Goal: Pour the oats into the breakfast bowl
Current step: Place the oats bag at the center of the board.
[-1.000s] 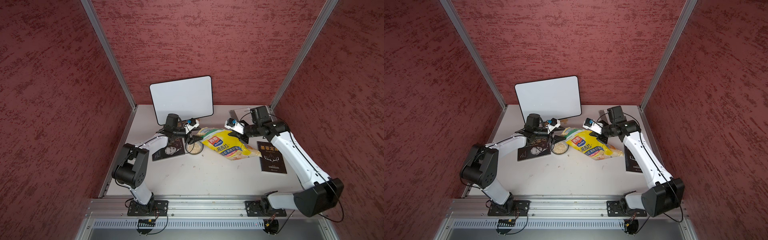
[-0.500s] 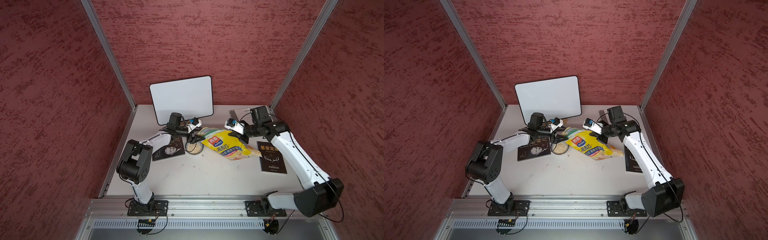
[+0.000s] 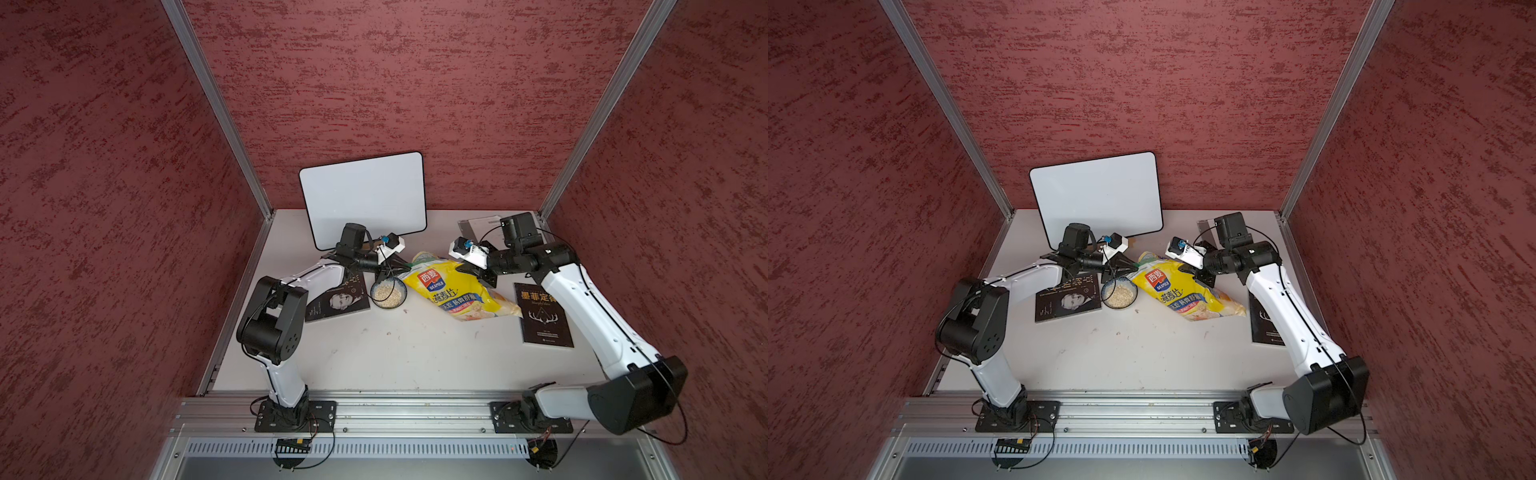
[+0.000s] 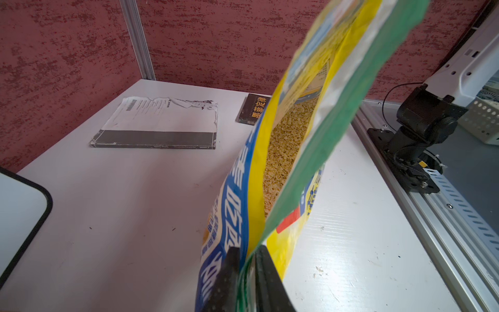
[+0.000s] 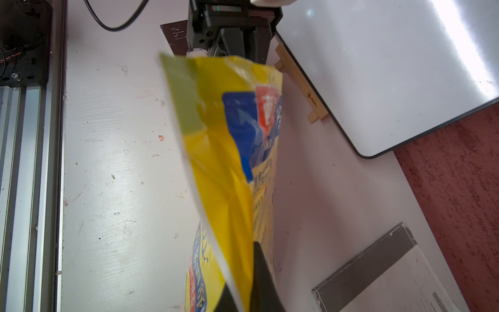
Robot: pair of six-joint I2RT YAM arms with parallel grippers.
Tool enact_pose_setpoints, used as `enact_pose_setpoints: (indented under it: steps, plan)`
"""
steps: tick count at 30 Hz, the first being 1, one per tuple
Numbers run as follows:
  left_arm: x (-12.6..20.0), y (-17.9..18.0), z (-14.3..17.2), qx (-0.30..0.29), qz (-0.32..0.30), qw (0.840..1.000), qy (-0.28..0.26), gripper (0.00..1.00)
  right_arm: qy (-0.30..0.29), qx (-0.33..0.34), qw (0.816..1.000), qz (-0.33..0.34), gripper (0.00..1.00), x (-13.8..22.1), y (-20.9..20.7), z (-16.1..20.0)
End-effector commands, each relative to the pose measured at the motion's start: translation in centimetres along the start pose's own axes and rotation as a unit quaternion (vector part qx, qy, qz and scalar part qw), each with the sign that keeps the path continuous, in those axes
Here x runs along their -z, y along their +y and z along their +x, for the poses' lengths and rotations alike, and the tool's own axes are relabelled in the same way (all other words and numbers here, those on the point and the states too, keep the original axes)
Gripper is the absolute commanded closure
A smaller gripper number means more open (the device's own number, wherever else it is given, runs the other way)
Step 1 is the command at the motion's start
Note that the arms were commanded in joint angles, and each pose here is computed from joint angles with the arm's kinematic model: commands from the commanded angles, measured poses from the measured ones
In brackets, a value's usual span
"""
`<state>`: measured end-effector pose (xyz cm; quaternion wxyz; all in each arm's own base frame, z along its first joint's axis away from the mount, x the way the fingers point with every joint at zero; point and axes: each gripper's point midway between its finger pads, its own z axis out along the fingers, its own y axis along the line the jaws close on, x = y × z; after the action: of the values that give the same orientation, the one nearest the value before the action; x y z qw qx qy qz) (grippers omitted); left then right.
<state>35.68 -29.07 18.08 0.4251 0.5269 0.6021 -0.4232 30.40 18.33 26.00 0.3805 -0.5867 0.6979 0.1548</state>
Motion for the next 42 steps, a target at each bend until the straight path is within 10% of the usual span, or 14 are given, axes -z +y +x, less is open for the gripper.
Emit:
enact_pose_setpoints:
  steps: [1, 32, 36, 42]
  plan:
    - [0.4, -0.5, -1.7, -0.016, 0.002, 1.000, -0.010, 0.94, -0.041, 0.027, 0.998, 0.033, 1.00, 1.5, -0.8, -1.9]
    - [-0.2, -6.1, -14.4, -0.177, -0.042, 0.983, 0.020, 1.00, -0.155, -0.189, 0.956, 0.161, 0.99, 0.5, -0.8, 4.5]
    - [-0.5, -6.4, -13.1, -0.175, -0.057, 0.981, 0.056, 1.00, -0.138, -0.207, 0.956, 0.154, 0.87, -0.7, -1.0, 6.2]
    - [-0.6, -7.3, -13.4, -0.191, -0.072, 0.977, 0.062, 1.00, -0.178, -0.170, 0.961, 0.126, 0.43, 1.7, 0.3, 3.0]
